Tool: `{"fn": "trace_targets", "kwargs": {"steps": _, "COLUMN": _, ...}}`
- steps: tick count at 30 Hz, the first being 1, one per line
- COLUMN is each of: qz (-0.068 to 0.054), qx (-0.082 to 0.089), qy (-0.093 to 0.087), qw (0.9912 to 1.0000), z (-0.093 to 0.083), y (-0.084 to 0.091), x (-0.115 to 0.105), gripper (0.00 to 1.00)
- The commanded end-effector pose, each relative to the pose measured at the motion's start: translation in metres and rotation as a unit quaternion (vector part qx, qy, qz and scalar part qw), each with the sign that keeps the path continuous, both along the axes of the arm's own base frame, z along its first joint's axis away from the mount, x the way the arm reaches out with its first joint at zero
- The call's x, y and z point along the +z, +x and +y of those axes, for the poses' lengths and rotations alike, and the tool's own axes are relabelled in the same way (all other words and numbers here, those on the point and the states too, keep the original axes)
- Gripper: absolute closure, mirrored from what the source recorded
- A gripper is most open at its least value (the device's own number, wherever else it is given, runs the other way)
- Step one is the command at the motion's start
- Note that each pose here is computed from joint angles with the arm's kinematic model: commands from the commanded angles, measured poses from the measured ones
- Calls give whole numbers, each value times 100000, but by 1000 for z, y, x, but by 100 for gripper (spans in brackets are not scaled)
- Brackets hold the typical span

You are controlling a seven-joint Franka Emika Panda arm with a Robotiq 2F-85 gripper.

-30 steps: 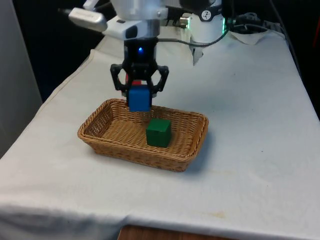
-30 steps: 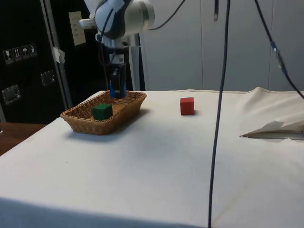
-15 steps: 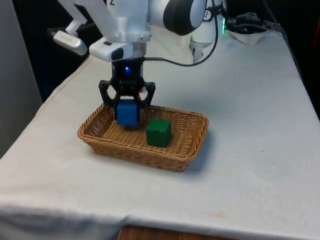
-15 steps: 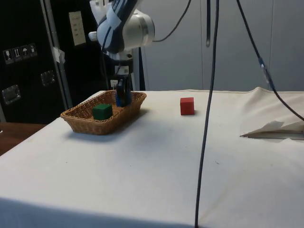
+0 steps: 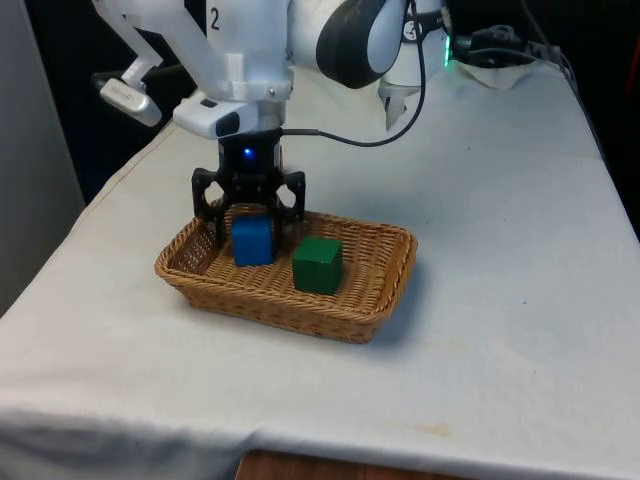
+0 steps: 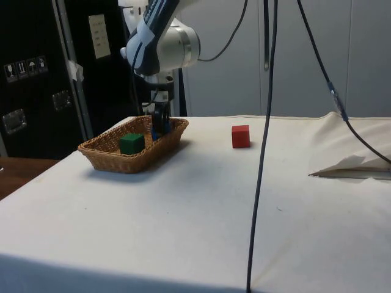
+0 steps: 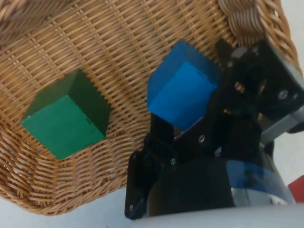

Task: Pick up exactly two blocks and place them into the basket.

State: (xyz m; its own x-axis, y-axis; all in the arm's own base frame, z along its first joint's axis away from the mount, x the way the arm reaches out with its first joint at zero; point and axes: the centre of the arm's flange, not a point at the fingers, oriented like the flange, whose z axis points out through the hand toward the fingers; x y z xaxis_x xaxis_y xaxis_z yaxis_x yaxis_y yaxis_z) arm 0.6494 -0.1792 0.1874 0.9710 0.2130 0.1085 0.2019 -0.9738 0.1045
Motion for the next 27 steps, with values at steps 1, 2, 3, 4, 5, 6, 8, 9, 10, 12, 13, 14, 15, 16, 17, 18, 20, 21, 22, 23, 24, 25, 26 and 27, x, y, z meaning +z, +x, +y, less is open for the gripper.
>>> {"fn": "trace_targets", "kwargs": {"steps": 1, "qz": -40, "qx": 160, "qy": 388, "qw": 99999, "z": -1, "y": 1, "x": -1, "gripper": 30}}
{"fn": "trace_targets", "kwargs": {"steps": 2, "qz": -36, "qx": 210, "qy": 382, "qw": 99999, "z": -1, "y": 1, "x": -1, "gripper": 20}}
{"fn": "trace_targets", "kwargs": {"steps": 3, "qz": -56, "qx": 124, "qy": 410, "qw": 99999, "z": -1, "y": 1, "x": -1, "gripper": 10}}
{"fn": "trace_targets", "kwargs": {"steps": 4, "qz": 58, "qx": 28, "qy": 62, "qw": 100000, "z": 0, "y": 0, "x": -1, "gripper": 3}}
{"fn": "trace_targets", "kwargs": {"steps": 5, "qz": -16, "qx": 125, "qy": 439, "qw": 99999, "z": -1, "y": 1, "x": -1, "gripper": 3}}
{"fn": "trace_targets", "kwargs": {"steps": 6, "qz": -12, "qx": 174, "qy": 433, "qw": 99999, "z": -1, "y": 1, "x": -1, "gripper": 0}}
{"fn": "trace_targets", "kwargs": {"steps": 8, "qz": -12, "qx": 124, "qy": 433, "qw": 99999, "z": -2, "y": 1, "x": -1, "gripper": 0}}
{"fn": "trace_targets", "kwargs": {"steps": 9, "qz": -12, "qx": 124, "qy": 433, "qw": 99999, "z": -2, "y": 1, "x": -1, "gripper": 0}}
{"fn": "trace_targets", "kwargs": {"steps": 10, "qz": 29, "qx": 125, "qy": 462, "qw": 99999, "z": -2, "y": 1, "x": -1, "gripper": 0}}
{"fn": "trace_targets", "kwargs": {"steps": 12, "qz": -15, "qx": -49, "qy": 427, "qw": 99999, "z": -3, "y": 0, "x": 3, "gripper": 0}}
{"fn": "trace_targets", "kwargs": {"steps": 13, "qz": -117, "qx": -156, "qy": 450, "qw": 99999, "z": -3, "y": 0, "x": 7, "gripper": 0}}
{"fn": "trace_targets", "kwargs": {"steps": 14, "qz": -179, "qx": -126, "qy": 28, "qw": 100000, "z": -3, "y": 0, "x": 2, "gripper": 0}}
{"fn": "trace_targets", "kwargs": {"steps": 15, "qz": -251, "qx": -266, "qy": 407, "qw": 99999, "z": -3, "y": 0, "x": 11, "gripper": 0}}
{"fn": "trace_targets", "kwargs": {"steps": 16, "qz": -340, "qx": -397, "qy": 376, "qw": 99998, "z": -3, "y": -1, "x": 15, "gripper": 0}}
{"fn": "trace_targets", "kwargs": {"steps": 17, "qz": -399, "qx": -527, "qy": 439, "qw": 99997, "z": -3, "y": -1, "x": 18, "gripper": 0}}
{"fn": "trace_targets", "kwargs": {"steps": 18, "qz": -457, "qx": -671, "qy": 580, "qw": 99995, "z": -2, "y": -2, "x": 21, "gripper": 0}}
{"fn": "trace_targets", "kwargs": {"steps": 20, "qz": -697, "qx": -1001, "qy": 940, "qw": 99988, "z": 0, "y": -4, "x": 31, "gripper": 0}}
{"fn": "trace_targets", "kwargs": {"steps": 21, "qz": -761, "qx": -1131, "qy": 1055, "qw": 99985, "z": 1, "y": -5, "x": 34, "gripper": 0}}
{"fn": "trace_targets", "kwargs": {"steps": 22, "qz": -867, "qx": -1172, "qy": 1165, "qw": 99983, "z": 3, "y": -6, "x": 37, "gripper": 0}}
{"fn": "trace_targets", "kwargs": {"steps": 23, "qz": -913, "qx": -1195, "qy": 1285, "qw": 99980, "z": 4, "y": -8, "x": 40, "gripper": 0}}
{"fn": "trace_targets", "kwargs": {"steps": 24, "qz": -1082, "qx": -898, "qy": 1722, "qw": 99975, "z": 3, "y": -5, "x": 37, "gripper": 0}}
{"fn": "trace_targets", "kwargs": {"steps": 25, "qz": -926, "qx": -1296, "qy": 1360, "qw": 99978, "z": 6, "y": -9, "x": 44, "gripper": 0}}
{"fn": "trace_targets", "kwargs": {"steps": 26, "qz": -1109, "qx": -1293, "qy": 1510, "qw": 99974, "z": 10, "y": -11, "x": 50, "gripper": 0}}
{"fn": "trace_targets", "kwargs": {"steps": 27, "qz": -1151, "qx": -1354, "qy": 1582, "qw": 99972, "z": 11, "y": -13, "x": 54, "gripper": 0}}
